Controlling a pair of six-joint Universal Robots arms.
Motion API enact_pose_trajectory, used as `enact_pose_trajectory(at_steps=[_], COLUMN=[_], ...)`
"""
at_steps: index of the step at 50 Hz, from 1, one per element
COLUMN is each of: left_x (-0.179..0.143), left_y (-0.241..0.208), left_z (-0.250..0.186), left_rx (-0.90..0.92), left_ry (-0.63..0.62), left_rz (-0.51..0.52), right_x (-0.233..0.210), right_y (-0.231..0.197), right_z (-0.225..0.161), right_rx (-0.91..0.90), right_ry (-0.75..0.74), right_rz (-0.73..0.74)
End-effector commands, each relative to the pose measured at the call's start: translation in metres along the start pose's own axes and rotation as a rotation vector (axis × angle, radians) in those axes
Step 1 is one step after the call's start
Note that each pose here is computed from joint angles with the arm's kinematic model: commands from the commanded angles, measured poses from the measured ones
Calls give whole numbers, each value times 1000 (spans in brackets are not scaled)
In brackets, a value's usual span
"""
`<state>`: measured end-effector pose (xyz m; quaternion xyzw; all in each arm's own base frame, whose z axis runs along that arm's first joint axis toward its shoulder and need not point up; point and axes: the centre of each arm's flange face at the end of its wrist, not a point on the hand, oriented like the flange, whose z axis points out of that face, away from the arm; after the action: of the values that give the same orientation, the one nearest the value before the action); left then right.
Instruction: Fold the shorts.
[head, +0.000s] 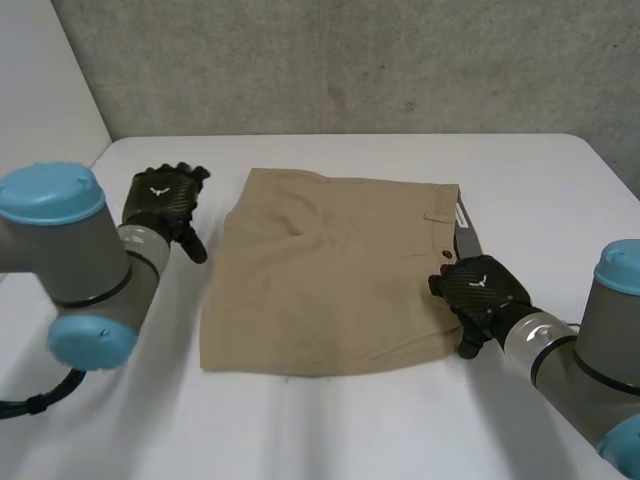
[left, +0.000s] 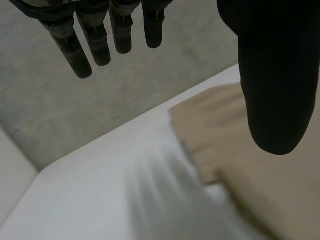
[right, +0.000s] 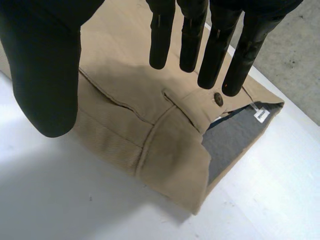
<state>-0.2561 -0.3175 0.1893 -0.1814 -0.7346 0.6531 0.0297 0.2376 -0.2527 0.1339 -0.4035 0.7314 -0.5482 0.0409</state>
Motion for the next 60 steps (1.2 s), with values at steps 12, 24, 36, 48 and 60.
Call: enact_pose_trajectory(at_steps=[12, 24, 36, 48, 60], left_x=[45, 63, 61, 56, 44], left_y=[13, 45, 72, 71, 63], left_z=[-129, -154, -145, -109, -86], left_rx=[-98, -236, -345, -283, -216], left_ry=[291, 365, 301, 182, 127], left_rz=[16, 45, 0, -3, -27], right_x=[12, 17, 17, 15, 14], right_y=[14, 10, 10, 7, 9], right_z=[2, 5, 4, 4, 4], right_rx=[-25, 36, 21, 30, 24], right_ry=[2, -23, -21, -25, -29], right_rz=[-95, -80, 65, 94, 85])
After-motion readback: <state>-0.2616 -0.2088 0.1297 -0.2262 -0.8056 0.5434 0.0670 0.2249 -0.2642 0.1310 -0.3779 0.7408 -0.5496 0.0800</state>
